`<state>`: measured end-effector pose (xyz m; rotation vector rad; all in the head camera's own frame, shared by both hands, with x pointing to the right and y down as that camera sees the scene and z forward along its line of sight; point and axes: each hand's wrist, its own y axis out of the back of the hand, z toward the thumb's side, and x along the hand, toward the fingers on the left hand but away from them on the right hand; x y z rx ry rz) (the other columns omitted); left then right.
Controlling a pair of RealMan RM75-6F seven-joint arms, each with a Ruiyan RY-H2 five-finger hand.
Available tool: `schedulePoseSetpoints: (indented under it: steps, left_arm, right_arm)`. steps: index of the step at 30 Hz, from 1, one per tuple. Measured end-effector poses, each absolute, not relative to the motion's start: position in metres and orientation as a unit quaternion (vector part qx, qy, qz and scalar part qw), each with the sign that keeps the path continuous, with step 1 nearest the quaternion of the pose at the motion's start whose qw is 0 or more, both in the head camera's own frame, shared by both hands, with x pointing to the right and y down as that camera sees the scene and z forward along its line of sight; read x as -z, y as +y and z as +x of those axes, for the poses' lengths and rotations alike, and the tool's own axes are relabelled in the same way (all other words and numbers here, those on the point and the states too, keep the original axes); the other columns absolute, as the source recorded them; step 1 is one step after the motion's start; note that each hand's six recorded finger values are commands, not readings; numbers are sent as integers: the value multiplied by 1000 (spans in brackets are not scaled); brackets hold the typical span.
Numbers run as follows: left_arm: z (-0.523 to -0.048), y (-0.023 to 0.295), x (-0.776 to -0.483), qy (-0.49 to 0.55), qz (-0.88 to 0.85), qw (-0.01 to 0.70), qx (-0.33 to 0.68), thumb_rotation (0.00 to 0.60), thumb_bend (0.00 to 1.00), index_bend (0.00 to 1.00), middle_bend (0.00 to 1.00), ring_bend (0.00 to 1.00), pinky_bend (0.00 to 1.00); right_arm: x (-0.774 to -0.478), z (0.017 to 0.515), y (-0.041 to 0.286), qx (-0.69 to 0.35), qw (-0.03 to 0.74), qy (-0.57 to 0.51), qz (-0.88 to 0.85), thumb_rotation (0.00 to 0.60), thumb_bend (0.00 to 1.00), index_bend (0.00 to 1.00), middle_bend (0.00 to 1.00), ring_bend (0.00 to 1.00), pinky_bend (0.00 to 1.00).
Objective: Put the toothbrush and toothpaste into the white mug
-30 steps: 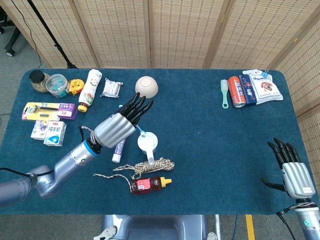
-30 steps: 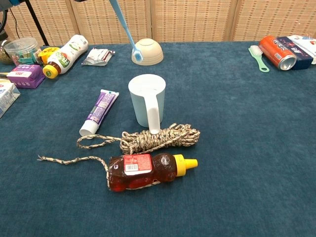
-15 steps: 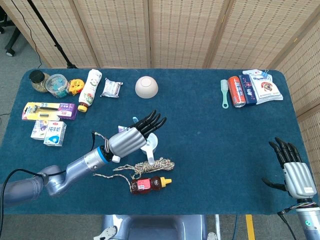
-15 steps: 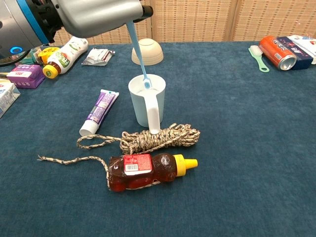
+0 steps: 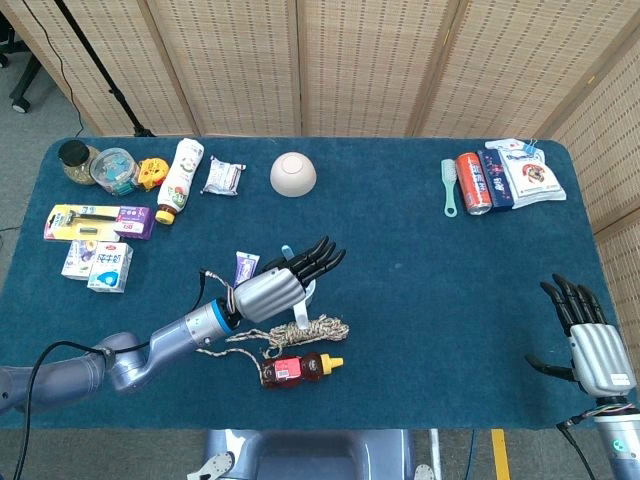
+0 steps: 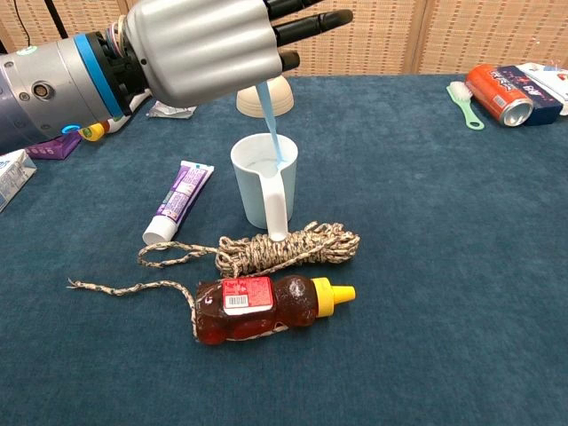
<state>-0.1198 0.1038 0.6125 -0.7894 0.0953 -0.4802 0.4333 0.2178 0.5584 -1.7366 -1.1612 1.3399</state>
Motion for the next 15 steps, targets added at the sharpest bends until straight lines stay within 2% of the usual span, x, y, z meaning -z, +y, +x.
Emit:
schedulePoseSetpoints:
  steps: [2, 7, 15]
  left_arm:
    - [-120, 105, -613, 47, -381, 894, 232, 600, 386, 228, 0, 0, 0]
    - [-122, 104, -611, 55, -382, 892, 237, 600, 340, 149, 0, 0, 0]
    - [-132, 97, -599, 83, -397, 880, 247, 600, 314, 127, 0, 0, 0]
  right_arm:
    - [-559, 434, 218, -511, 324, -442, -662, 600, 0, 0, 0, 0, 0]
    - [-559, 433, 218, -512, 324, -441, -662, 600, 0, 0, 0, 0, 0]
    - [-559, 431, 219, -511, 325, -439, -664, 600, 0, 0, 0, 0, 0]
